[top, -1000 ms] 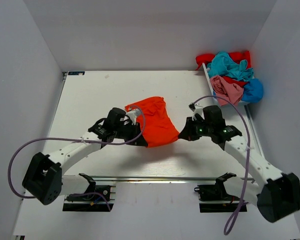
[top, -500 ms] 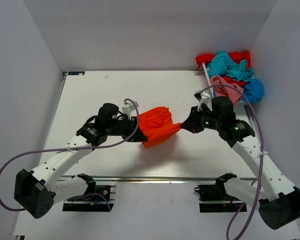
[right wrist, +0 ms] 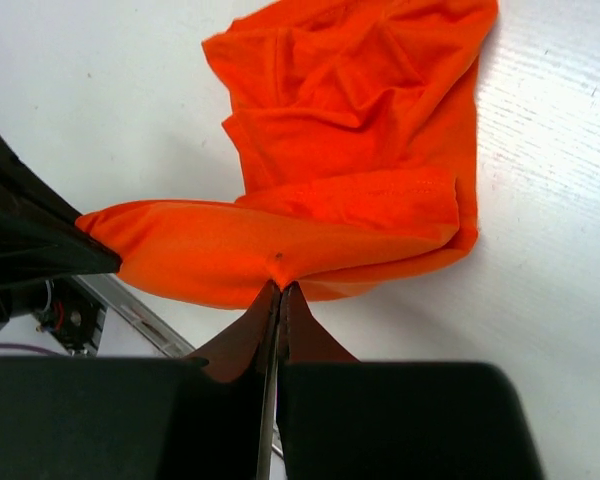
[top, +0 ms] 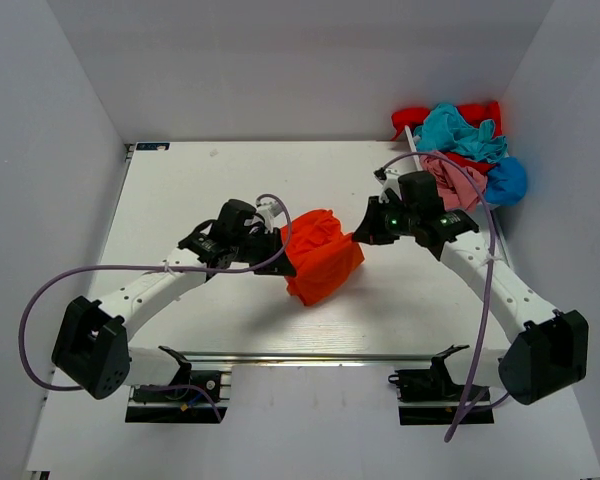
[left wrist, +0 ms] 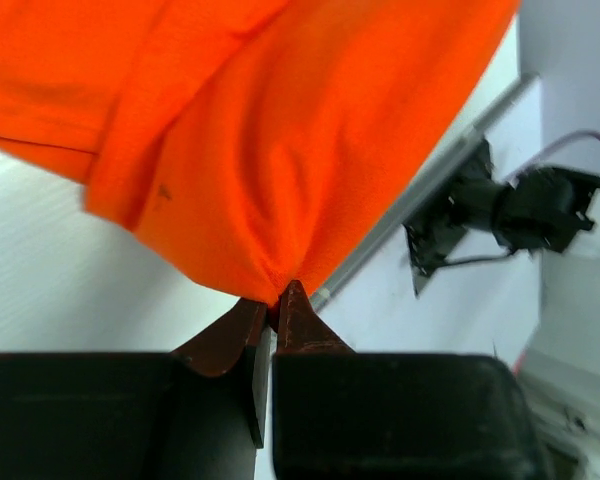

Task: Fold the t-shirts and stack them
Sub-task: Fold the long partially folded tshirt into a neat square

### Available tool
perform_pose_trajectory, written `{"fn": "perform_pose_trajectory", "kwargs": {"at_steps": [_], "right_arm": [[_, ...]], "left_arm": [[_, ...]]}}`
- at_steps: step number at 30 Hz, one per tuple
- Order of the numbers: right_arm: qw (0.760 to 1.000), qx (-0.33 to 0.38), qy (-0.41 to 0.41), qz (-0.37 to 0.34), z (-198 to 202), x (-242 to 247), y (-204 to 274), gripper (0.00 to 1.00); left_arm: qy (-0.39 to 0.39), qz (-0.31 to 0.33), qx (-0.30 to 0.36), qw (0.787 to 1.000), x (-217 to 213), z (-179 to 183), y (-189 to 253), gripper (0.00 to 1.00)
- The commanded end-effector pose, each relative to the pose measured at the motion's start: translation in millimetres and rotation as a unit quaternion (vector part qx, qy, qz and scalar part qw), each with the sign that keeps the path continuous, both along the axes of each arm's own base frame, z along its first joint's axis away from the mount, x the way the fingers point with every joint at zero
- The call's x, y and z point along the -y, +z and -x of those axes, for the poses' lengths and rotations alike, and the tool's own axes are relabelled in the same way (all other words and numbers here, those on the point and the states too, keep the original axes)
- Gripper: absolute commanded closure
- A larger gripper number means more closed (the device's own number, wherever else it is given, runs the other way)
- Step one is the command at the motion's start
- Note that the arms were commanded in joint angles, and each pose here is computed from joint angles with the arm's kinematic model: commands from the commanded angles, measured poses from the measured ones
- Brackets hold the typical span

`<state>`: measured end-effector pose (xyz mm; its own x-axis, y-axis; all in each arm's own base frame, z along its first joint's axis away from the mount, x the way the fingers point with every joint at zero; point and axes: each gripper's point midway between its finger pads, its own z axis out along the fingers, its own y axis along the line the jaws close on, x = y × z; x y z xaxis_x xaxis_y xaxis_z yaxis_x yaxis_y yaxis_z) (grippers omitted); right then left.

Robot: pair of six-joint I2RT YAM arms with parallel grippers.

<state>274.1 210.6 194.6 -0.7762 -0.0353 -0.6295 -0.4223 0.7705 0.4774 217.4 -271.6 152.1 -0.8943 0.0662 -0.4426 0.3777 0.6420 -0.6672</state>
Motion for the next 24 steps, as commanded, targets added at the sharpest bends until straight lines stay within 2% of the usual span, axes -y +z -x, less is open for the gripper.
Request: {"fn": "perform_pose_trajectory", "kwargs": {"at_steps": [1, 8, 9, 14, 22, 24], "right_arm": [[0.999, 0.046, -0.026, -0.011, -28, -3, 26, 1.0], [0.999, 0.039, -0.028, -0.013, -59, -17, 23, 1.0], [0.999, 0.023, -0.026, -0.005, -64, -20, 10, 1.0], [0.999, 0.024, -0.033, 0.0, -92, -29, 9, 1.0], [0.999, 0.006, -0.045, 0.02, -126, -37, -15, 1.0], [0.998, 0.01, -0.051, 0.02, -135, -37, -14, 1.0]], "left_arm": [[0.05, -0.021, 0.052, 0.997, -9, -28, 18, 1.0], [0.112, -0.039, 0.071, 0.99, -21, -58, 20, 1.0], [0.115, -0.046, 0.067, 0.99, -22, -60, 15, 1.0], [0.185, -0.066, 0.045, 0.98, -40, -84, 2, 1.0], [0.232, -0.058, 0.073, 0.968, -50, -125, 11, 1.0], [0.228, -0.068, 0.063, 0.969, -49, -132, 0, 1.0]]}}
